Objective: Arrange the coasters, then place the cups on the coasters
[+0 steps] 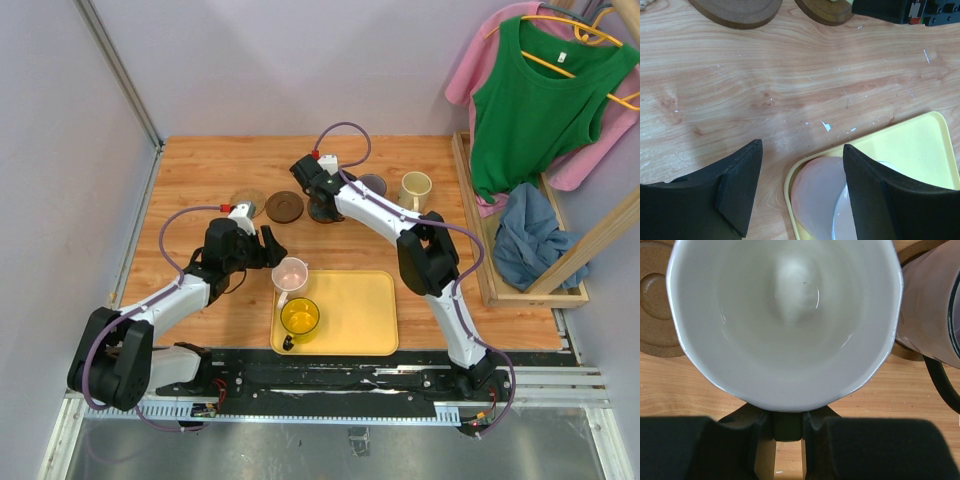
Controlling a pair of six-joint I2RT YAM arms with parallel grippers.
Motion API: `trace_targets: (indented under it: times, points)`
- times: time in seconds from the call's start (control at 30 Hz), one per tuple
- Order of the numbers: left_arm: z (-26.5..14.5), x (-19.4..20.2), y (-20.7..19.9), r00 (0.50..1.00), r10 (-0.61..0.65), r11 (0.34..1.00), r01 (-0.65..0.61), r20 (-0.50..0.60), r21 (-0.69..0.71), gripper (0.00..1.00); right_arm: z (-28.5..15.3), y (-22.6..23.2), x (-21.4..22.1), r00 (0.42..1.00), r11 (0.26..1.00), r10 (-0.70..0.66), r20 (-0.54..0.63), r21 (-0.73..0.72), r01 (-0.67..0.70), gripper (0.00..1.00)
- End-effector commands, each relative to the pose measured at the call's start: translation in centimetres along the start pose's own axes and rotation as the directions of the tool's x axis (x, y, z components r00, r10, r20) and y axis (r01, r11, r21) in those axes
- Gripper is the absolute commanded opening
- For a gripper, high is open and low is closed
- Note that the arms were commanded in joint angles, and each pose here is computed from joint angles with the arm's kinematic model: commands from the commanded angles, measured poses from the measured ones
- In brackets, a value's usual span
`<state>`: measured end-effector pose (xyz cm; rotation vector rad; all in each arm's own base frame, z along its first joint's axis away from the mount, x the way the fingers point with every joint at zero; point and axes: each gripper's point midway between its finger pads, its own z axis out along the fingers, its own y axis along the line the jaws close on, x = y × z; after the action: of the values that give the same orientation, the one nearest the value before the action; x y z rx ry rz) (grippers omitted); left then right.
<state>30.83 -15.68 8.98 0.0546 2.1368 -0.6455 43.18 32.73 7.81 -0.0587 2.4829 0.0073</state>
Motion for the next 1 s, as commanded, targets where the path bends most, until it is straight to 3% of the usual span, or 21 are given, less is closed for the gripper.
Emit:
trace_targets:
  times: [0.0,0.07,0.2,0.43,0.63,0.87,0.97]
  points:
    - [0.3,-0.7,-0.8,0.999,0.025,0.999,-0.025,0.025,0.027,0.69,-0.5,0.6,-2.1,0.998,1.0,0.022,0.054,-0.018,-0.021,0.08]
    - [0.2,-0.8,-0.8,0.999,0.024,0.999,-0.025,0.026,0.027,0.69,-0.6,0.6,-1.9,0.999,1.0,0.02,0.049,-0.018,-0.019,0.25]
    - [0.2,-0.7,-0.8,0.999,0.023,0.999,-0.024,0.026,0.027,0.69,-0.9,0.6,-1.6,0.999,1.0,0.005,0.048,-0.017,-0.004,0.39]
    - [0.1,-0.8,-0.9,0.999,0.019,0.999,-0.02,0.029,0.03,0.69,-2.0,0.8,-1.4,0.998,1.0,-0.012,0.065,-0.016,0.013,0.54]
    - [-0.2,-1.1,-1.0,0.999,0.019,0.999,-0.02,0.041,0.03,0.69,-3.2,0.5,-1.1,0.998,1.0,-0.012,0.067,-0.022,0.014,0.59]
    - [-1.1,-2.5,-1.5,0.996,0.023,0.999,-0.026,0.086,0.033,0.71,-6.0,0.0,-1.2,0.995,0.999,-0.021,0.101,-0.042,0.026,0.76]
    - [-1.6,-3.2,-1.6,0.994,0.027,0.999,-0.029,0.11,0.022,0.76,-7.8,-0.3,-1.7,0.99,0.998,-0.035,0.139,-0.053,0.043,0.85]
